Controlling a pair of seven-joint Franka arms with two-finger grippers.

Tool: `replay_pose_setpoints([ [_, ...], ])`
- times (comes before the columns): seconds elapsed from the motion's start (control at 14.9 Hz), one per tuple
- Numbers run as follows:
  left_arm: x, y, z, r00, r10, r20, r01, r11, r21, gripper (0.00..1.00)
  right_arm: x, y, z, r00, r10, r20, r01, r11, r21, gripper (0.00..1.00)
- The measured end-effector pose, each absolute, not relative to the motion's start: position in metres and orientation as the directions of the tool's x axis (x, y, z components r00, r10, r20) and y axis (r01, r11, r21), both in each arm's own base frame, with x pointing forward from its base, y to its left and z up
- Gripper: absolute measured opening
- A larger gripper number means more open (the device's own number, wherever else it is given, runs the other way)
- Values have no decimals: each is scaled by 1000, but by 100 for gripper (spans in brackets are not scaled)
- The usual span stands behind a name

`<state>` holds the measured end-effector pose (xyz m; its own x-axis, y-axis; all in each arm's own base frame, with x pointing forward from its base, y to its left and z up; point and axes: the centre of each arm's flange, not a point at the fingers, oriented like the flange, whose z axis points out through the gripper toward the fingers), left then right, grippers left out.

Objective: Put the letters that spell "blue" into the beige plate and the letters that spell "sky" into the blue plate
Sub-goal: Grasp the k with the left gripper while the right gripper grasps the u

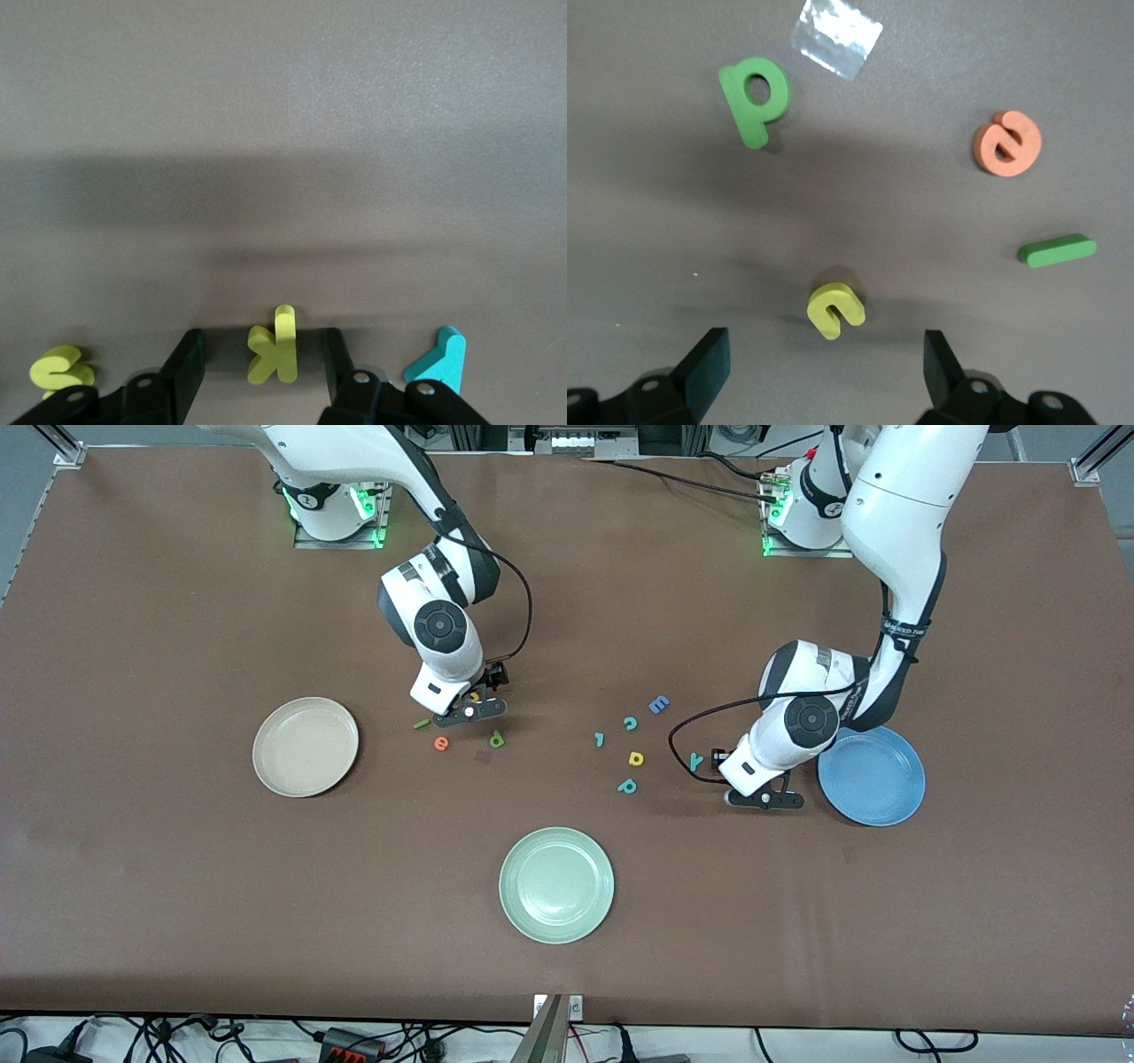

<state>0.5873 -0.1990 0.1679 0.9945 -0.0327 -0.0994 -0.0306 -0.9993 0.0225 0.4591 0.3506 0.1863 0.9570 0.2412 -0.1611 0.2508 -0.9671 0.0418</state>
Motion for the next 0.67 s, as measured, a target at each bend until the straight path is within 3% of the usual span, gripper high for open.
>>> replay_pose_setpoints([
  [0.13,589,-199,171,995,-32,-94,-30,-999,24,45,457,353,183,956,247,-159,256,-966,42,83],
  [0.27,589,-199,172,995,-33,-92,-31,-999,24,23,455,356,177,956,253,-150,262,-964,39,78],
  [0.4,590,-199,173,995,-33,-93,-31,-999,23,24,455,357,171,957,254,-143,262,-964,38,62],
  [0.67,596,-189,190,986,-18,-165,-19,-1000,-2,24,459,354,172,959,251,-133,257,-966,37,59],
])
